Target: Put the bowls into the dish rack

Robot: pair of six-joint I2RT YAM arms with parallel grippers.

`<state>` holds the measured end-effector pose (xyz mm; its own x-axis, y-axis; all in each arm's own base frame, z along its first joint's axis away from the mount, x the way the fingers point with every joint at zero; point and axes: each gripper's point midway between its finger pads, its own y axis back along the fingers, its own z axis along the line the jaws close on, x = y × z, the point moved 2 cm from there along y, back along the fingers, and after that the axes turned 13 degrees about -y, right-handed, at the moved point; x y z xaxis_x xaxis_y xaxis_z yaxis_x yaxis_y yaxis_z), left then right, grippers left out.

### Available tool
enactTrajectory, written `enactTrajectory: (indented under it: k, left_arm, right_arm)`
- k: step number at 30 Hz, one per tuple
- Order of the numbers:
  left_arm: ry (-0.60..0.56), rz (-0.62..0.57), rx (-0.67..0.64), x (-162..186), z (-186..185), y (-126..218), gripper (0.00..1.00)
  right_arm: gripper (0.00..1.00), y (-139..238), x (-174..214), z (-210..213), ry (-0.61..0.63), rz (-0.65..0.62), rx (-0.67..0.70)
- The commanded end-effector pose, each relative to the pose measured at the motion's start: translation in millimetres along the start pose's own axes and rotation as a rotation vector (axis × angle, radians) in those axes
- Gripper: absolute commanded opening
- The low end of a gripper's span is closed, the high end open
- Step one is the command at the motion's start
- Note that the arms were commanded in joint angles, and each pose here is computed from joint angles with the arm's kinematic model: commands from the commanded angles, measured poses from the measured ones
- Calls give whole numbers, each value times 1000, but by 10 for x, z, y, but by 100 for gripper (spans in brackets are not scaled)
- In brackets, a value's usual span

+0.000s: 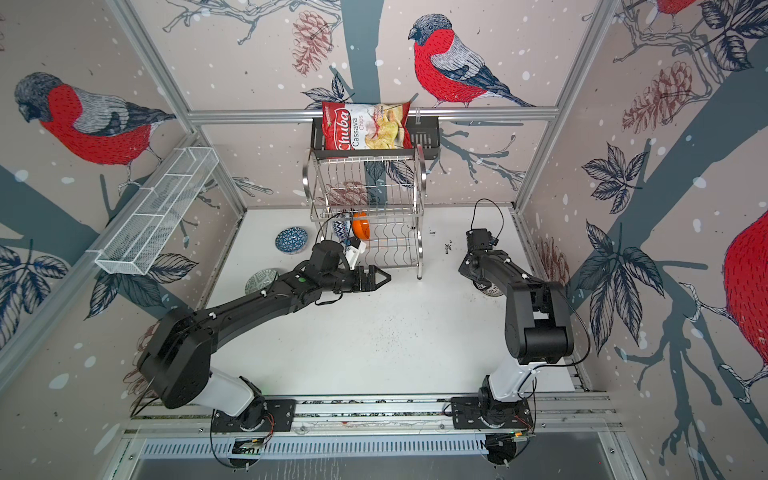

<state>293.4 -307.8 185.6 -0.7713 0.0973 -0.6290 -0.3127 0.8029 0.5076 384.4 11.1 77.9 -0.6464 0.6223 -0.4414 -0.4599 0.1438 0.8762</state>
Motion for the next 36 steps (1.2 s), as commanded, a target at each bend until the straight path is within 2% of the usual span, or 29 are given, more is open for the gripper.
enactTrajectory:
  k: [1,10,12,28,36]
  left_arm:
    - [-23,-6,8,-34,-15,32,98]
    - [-3,-59,-18,-119,144,286,98]
    - [6,-70,-28,-130,190,355,98]
    - [44,-138,-70,-107,371,650,98]
    - [77,-166,-75,-103,507,749,98]
  right_arm:
    - [11,71,143,89,-36,68,-64]
    - [6,361,357,366,-56,109,-228]
    - [1,427,430,442,-49,109,-260]
    - [0,963,910,921,-6,148,-518]
    - [0,1343,1135,1091,32,84,-706]
